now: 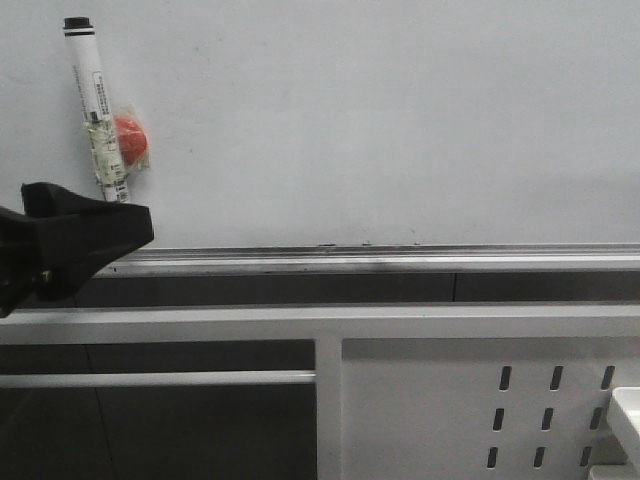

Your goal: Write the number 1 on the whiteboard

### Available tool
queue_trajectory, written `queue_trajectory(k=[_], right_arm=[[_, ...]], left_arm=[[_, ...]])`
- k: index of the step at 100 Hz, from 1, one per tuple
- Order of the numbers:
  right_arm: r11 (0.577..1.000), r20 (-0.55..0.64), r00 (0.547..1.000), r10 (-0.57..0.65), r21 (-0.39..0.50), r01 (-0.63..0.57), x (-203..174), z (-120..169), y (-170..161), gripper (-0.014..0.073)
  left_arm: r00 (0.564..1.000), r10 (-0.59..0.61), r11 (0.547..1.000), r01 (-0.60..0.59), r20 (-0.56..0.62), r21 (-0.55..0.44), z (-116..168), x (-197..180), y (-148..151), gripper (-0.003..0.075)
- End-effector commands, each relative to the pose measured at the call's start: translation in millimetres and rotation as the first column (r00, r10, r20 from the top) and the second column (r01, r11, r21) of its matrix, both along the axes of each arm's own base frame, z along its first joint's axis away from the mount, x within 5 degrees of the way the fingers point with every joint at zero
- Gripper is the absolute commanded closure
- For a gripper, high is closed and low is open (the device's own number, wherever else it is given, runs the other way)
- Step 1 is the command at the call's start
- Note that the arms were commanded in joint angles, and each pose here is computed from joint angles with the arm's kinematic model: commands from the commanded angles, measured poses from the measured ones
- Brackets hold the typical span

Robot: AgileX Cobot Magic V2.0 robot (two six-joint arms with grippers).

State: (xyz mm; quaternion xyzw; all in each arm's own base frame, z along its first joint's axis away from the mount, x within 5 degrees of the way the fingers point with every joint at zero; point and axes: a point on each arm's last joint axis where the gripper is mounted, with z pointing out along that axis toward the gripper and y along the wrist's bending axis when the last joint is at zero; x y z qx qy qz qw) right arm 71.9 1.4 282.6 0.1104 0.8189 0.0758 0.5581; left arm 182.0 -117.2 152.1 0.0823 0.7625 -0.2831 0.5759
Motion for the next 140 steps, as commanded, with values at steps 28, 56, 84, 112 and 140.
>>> queue_trajectory(k=[28, 56, 84, 112, 140], right_arm=[[1.000, 0.078, 0.997, -0.007, -0.005, 0.008, 3.6, 12.6, -1.0, 0.0654], [1.000, 0.078, 0.997, -0.007, -0.005, 0.008, 3.6, 12.6, -1.0, 0.0654], [0.988, 0.052, 0.989, 0.140, -0.068, -0.136, 1.8, 12.0, 8.5, 0.0654], [0.768, -0.025, 0.808, 0.588, -0.296, -0.568, -7.9, 23.2, 37.3, 0.0648], [0.623, -0.170, 0.675, 0.718, -0.277, -0.732, 25.5, 36.2, 66.8, 0.0171]], left_arm=[[0.965, 0.018, 0.984, 0.029, 0.260, -0.176, 38.6, 12.9, -10.3, 0.0247], [0.963, 0.031, 0.983, 0.020, 0.266, -0.185, 40.5, 15.2, -10.6, 0.0671], [0.948, -0.134, 0.975, 0.178, 0.290, -0.131, 39.3, 5.7, -22.1, 0.0740], [0.888, -0.395, 0.915, 0.404, 0.235, 0.012, 28.8, -10.2, -37.6, 0.0740], [0.758, -0.644, 0.732, 0.572, 0.101, 0.371, 34.9, -18.1, -48.3, 0.0740]])
